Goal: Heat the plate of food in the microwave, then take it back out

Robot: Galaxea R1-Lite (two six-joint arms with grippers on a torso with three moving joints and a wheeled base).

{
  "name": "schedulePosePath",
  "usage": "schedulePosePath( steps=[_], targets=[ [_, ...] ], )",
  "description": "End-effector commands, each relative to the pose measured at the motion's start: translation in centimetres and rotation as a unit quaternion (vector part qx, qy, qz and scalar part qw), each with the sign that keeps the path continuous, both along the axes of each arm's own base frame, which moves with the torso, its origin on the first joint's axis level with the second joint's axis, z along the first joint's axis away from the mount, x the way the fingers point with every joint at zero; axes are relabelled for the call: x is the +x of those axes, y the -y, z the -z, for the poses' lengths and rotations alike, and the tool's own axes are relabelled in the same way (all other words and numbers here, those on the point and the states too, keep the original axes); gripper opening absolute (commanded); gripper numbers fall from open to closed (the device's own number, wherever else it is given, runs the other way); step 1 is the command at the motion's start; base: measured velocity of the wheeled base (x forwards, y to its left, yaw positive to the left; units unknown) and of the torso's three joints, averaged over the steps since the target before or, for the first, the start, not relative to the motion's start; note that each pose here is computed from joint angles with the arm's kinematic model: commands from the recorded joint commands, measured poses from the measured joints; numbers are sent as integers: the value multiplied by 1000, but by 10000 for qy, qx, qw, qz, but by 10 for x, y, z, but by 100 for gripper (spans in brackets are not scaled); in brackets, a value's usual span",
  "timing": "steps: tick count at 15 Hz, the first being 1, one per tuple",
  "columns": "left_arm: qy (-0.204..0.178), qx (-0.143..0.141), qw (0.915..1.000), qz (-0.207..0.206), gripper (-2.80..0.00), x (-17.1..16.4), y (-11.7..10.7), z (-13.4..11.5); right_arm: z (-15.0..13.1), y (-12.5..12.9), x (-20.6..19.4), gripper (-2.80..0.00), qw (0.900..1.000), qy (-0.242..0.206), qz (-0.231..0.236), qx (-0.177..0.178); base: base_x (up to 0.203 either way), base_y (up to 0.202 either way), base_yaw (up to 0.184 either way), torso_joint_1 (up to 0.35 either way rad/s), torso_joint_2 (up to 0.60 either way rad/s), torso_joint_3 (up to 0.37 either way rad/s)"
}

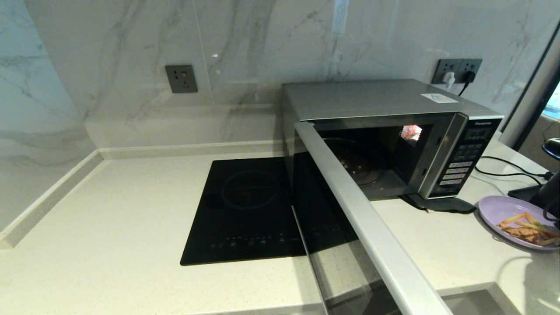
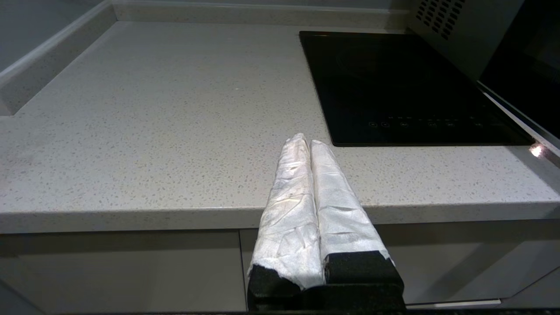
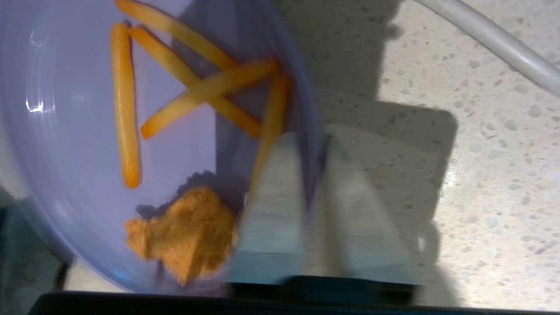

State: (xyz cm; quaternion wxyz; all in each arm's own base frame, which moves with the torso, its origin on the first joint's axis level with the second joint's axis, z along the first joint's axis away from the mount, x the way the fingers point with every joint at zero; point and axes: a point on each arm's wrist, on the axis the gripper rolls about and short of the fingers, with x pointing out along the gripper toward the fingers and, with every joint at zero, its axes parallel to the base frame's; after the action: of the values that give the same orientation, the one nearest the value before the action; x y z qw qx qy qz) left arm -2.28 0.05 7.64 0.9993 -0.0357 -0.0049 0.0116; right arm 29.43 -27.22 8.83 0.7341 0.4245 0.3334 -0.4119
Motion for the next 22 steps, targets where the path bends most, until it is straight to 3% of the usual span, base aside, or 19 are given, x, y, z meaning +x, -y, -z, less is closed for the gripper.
schedulePosePath(
  steps=[1, 7, 10, 13, 17, 22],
  targets=[
    [-6, -4, 10000, -5, -280, 0, 0, 0, -4, 0, -1, 0, 10000, 49, 12, -10, 0, 0, 0, 0, 0, 0],
    [-6, -4, 10000, -5, -280, 0, 0, 0, -27, -8, -8, 0, 9995, 281, -31, -117, 0, 0, 0, 0, 0, 0],
    [-6, -4, 10000, -5, -280, 0, 0, 0, -64, -24, -23, 0, 9971, 700, -200, -231, 0, 0, 0, 0, 0, 0],
    [-6, -4, 10000, -5, -280, 0, 0, 0, -116, -48, -48, 0, 9906, 1163, -280, -668, 0, 0, 0, 0, 0, 0],
    [-6, -4, 10000, -5, -280, 0, 0, 0, -173, -106, -94, 0, 9768, 1581, -706, -1260, 0, 0, 0, 0, 0, 0],
    [-6, -4, 10000, -5, -280, 0, 0, 0, -191, -200, -142, 0, 9586, 1752, -1841, -1283, 0, 0, 0, 0, 0, 0]
  ],
)
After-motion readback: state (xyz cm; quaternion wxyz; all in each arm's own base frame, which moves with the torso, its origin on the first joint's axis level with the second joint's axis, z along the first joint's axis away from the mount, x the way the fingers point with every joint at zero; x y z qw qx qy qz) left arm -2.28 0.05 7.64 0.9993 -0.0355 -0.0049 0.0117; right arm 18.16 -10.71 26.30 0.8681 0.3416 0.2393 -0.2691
